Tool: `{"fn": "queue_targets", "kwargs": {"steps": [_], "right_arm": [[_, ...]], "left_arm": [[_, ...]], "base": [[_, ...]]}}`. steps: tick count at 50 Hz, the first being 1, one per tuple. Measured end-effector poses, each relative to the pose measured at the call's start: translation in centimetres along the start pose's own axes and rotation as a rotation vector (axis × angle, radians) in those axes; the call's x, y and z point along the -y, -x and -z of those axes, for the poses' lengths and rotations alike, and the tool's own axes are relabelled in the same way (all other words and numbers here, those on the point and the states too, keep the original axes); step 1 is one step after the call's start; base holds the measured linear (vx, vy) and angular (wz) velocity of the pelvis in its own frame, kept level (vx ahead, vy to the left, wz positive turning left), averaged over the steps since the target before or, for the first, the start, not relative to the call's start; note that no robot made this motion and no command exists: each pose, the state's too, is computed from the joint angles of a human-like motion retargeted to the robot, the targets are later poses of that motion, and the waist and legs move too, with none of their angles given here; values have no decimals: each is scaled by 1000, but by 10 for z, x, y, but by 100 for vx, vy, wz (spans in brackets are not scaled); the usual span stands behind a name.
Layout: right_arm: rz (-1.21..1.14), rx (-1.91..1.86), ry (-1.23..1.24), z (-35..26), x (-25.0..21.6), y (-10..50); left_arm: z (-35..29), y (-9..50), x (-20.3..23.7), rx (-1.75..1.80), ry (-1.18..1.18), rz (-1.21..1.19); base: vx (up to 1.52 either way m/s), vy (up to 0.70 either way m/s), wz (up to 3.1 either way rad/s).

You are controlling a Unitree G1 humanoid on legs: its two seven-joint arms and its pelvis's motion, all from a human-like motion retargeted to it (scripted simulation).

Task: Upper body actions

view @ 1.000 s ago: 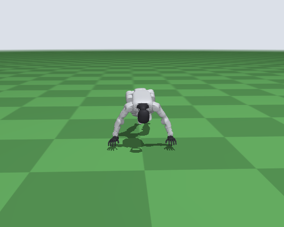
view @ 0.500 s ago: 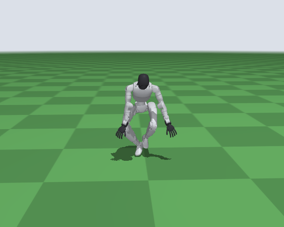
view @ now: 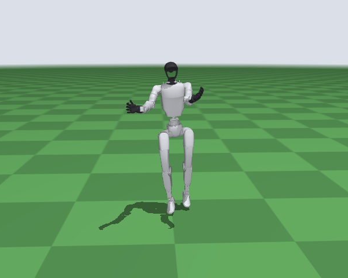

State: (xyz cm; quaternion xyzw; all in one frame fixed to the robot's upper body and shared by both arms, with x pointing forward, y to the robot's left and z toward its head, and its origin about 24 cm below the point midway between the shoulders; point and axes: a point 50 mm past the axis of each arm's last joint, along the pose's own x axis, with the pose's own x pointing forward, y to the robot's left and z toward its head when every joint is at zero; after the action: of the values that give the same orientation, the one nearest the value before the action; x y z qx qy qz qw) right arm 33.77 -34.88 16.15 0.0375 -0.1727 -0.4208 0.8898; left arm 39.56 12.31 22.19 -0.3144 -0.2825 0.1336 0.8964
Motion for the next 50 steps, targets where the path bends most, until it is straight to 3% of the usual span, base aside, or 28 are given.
{"fn": "queue_targets", "kwargs": {"steps": [5, 8, 11, 15, 19, 20, 22, 25, 27, 30, 35, 39, 42, 45, 50], "right_arm": [[-30, 367, -112, -119, 11, -35], [-188, 495, -137, -199, -47, -27], [-379, 586, -303, -256, -129, 25], [-742, 538, -529, -277, -206, 109], [-1146, 632, -316, -286, -242, 168], [-1170, 666, -246, -288, -244, 171], [-655, 760, -258, -320, -215, 143], [-292, 1039, -500, -331, -160, 125], [-273, 1009, -471, -313, -144, 105], [-332, 793, -281, -270, -118, 55], [-563, 434, -56, -177, -57, 2], [-482, 209, -49, -90, 17, -7], [-352, -78, 17, 3, 74, 20], [-308, -500, 100, 100, 124, 84], [-430, -1271, 266, 193, 187, 237]], "left_arm": [[-28, -31, 33, -46, 21, 437], [-80, -49, 84, 89, -117, 668], [-105, -43, 131, 152, -215, 803], [-98, -9, 178, 158, -180, 960], [-114, 40, 248, 188, -126, 1181], [-121, 47, 259, 211, -132, 1218], [-159, 35, 273, 321, -231, 953], [-195, 14, 233, 764, -243, 626], [-216, -3, 202, 831, -303, 488], [-186, -31, 144, 613, -396, 384], [-151, -31, 85, 352, -312, 729], [-110, -30, 25, 195, -426, 632], [-72, -20, -25, 116, -651, 507], [-21, 6, -71, -39, -880, 463], [68, 92, -159, -624, -1240, 722]], "base": [[1, -19, -52], [84, -19, 66], [25, -7, -63], [14, -4, -7], [-9, 8, 68], [-58, 57, 101], [-76, 58, 26], [-7, 20, -104], [-8, 5, 34], [-5, 8, 1], [4, 6, -5], [5, 13, -37], [-12, 9, 17], [-7, 4, 38], [-6, 3, 34]]}}
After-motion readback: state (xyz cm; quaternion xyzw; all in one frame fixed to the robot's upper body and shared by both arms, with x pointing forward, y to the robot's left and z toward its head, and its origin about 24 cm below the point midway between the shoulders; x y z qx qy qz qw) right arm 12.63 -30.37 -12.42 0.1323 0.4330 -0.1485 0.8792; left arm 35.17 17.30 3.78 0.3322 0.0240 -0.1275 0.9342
